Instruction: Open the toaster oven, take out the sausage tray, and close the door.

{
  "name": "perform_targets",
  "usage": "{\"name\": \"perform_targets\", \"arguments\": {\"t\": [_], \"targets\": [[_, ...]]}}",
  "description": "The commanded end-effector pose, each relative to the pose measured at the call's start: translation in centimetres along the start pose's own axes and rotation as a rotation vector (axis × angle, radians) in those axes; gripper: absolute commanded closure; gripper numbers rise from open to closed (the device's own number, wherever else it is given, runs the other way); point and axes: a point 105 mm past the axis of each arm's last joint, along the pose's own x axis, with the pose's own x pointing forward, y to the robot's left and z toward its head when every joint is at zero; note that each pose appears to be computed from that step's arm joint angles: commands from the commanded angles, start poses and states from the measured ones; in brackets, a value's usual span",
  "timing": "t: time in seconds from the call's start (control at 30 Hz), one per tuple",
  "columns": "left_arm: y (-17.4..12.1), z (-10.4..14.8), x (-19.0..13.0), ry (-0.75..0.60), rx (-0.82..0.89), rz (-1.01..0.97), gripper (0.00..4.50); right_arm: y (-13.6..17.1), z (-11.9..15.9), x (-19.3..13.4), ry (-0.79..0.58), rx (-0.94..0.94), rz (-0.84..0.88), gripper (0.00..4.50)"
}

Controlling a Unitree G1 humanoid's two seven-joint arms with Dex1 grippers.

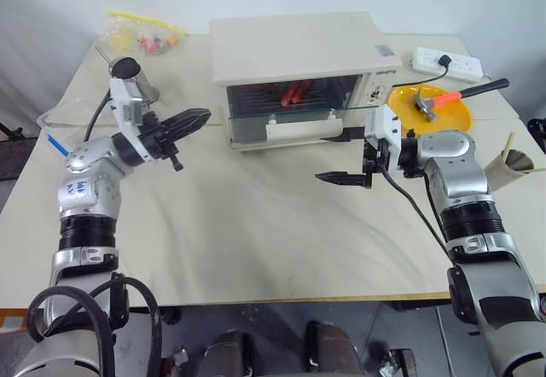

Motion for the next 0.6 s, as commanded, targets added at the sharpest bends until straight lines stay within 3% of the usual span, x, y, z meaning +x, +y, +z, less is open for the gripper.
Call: {"name": "perform_targets", "arguments": {"t": [0.03, 0.37, 0.6], "targets": [[0.0, 0.1, 1.4, 0.027, 0.039, -0.034, 4.49, -0.2, 1.4, -0.6, -0.037, -0.036, -0.028, 0.00], [-1.0, -2.4, 3.8, 0.060, 0.038, -0.080, 4.49, 0.7, -1.0, -2.9, 0.105, -0.005, -0.123, 0.00], [-1.3, -3.1, 4.5, 0.081, 0.033, -0.110, 4.49, 0.7, -4.4, -5.6, 0.326, -0.016, -0.168, 0.00]]}}
